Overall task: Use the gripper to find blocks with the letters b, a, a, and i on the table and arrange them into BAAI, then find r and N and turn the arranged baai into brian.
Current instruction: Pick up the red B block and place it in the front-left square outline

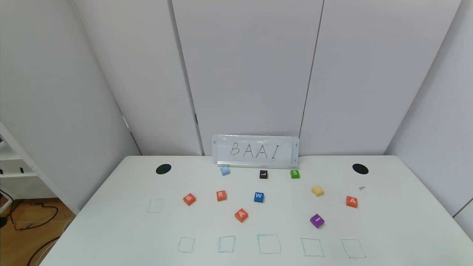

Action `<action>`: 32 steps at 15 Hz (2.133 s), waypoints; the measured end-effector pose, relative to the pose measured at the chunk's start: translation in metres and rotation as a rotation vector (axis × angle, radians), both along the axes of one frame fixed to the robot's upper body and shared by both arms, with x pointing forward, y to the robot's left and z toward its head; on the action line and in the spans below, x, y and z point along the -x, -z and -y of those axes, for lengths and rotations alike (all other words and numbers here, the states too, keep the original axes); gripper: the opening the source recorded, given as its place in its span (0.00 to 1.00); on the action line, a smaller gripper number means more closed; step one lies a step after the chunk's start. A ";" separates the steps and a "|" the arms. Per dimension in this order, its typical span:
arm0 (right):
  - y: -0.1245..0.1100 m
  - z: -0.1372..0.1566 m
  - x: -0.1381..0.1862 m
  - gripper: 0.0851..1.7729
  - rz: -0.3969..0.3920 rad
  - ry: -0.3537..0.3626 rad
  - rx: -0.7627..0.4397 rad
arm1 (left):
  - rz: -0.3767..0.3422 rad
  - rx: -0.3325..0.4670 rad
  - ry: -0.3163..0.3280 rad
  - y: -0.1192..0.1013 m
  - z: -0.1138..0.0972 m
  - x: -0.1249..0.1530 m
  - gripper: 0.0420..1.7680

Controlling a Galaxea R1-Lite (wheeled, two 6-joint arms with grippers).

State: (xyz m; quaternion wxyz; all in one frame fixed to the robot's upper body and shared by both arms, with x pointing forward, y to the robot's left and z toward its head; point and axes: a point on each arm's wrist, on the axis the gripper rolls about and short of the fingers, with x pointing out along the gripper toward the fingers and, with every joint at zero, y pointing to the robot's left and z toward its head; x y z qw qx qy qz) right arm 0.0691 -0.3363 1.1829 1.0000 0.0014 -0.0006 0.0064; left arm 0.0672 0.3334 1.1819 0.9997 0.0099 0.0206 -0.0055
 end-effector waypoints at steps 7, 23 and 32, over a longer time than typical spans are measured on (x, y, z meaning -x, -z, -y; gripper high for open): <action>0.000 0.000 0.000 0.96 0.000 0.001 0.000 | 0.001 -0.001 -0.001 0.000 0.000 0.000 0.97; 0.000 0.000 0.000 0.96 -0.001 0.001 0.000 | 0.011 0.000 0.000 0.000 0.000 0.000 0.97; -0.013 0.000 0.002 0.96 0.006 0.004 0.002 | 0.100 -0.012 0.027 -0.024 0.001 0.007 0.97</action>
